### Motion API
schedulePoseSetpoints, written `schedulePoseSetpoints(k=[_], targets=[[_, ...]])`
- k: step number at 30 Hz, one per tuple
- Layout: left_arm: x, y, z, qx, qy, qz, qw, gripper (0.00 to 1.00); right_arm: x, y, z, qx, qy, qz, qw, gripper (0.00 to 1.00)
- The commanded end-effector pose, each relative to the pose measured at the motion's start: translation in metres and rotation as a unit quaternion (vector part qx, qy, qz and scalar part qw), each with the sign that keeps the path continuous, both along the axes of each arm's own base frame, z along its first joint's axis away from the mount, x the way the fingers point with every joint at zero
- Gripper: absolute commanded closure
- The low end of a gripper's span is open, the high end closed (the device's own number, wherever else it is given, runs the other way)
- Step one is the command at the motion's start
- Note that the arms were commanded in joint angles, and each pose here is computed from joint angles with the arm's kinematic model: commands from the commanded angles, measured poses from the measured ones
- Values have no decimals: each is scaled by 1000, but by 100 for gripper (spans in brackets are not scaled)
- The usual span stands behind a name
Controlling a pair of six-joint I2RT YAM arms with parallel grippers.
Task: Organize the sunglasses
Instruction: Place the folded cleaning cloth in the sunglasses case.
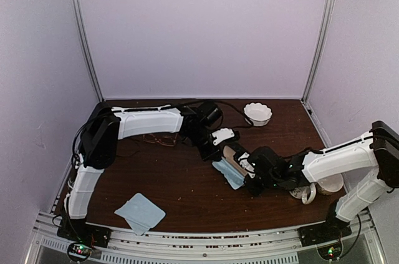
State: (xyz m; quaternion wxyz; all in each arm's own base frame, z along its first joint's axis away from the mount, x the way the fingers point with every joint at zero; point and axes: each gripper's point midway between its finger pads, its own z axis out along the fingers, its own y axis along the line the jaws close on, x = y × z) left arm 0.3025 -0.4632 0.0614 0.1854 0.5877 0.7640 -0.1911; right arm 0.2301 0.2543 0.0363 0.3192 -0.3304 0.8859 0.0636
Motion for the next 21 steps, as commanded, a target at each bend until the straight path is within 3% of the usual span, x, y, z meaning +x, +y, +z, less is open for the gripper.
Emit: schedulePoseSetpoints(k=[1,21], targets=[[12,-4,2,-9,-10,0,1000,100,6,-3,-1,-12,1,-14,1000,100],[23,-2,-10,7,-27,12,1000,100,15,-5,-6,-42,-5,-30,999,100]])
